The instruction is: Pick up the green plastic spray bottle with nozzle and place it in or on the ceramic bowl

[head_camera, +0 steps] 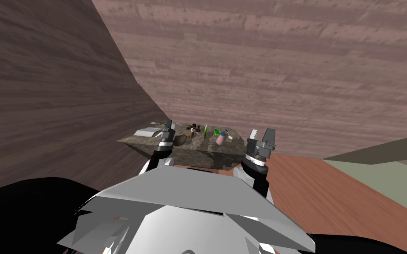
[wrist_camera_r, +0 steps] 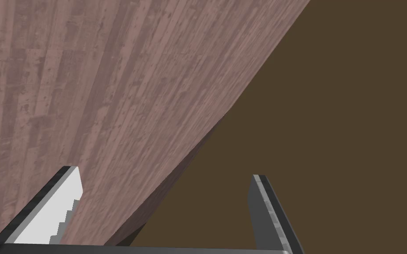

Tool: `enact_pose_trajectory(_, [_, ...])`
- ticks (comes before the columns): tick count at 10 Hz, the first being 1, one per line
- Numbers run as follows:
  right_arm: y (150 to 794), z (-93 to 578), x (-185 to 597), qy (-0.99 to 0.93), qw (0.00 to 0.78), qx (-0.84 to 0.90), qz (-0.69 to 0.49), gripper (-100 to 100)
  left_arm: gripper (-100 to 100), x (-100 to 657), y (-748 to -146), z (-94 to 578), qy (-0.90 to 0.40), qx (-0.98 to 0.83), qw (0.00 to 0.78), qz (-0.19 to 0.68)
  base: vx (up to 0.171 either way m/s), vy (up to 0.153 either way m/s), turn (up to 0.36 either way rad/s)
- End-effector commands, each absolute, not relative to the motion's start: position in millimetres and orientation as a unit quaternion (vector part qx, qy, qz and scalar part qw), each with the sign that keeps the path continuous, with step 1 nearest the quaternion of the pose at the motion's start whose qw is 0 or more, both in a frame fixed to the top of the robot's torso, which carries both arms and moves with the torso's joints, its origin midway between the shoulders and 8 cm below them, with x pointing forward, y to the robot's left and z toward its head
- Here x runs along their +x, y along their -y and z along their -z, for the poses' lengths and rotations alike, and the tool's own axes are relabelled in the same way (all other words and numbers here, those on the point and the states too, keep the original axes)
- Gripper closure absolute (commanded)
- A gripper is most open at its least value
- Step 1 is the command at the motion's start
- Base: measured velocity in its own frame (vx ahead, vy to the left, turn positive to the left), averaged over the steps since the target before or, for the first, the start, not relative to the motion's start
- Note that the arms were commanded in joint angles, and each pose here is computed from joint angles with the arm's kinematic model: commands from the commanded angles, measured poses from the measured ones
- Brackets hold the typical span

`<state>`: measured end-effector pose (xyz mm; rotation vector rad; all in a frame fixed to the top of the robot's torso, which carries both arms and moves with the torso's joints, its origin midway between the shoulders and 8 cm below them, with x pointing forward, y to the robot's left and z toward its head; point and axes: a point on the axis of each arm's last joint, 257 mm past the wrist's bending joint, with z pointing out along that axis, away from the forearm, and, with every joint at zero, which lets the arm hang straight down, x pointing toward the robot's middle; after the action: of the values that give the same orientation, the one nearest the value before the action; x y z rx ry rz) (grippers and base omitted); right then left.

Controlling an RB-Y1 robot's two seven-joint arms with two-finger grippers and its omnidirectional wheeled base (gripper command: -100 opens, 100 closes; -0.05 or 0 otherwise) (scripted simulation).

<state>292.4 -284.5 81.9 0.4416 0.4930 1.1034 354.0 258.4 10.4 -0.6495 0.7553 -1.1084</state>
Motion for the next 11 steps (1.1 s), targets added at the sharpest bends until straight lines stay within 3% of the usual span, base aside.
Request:
enact_pose_trajectory(1, [284,-82,292,-0.23,0.8,0.206,-0.514,0,-100,356,-255,-6,-0.361,-0.284,0.733,0.501,0.0,-0.014,-0.03])
enact_pose_trajectory(11, [284,-82,292,-0.23,0.8,0.206,-0.514,0,-100,388,-260,66,-0.51,-0.239,0.715,0.414,-0.002,-0.062,-0.076])
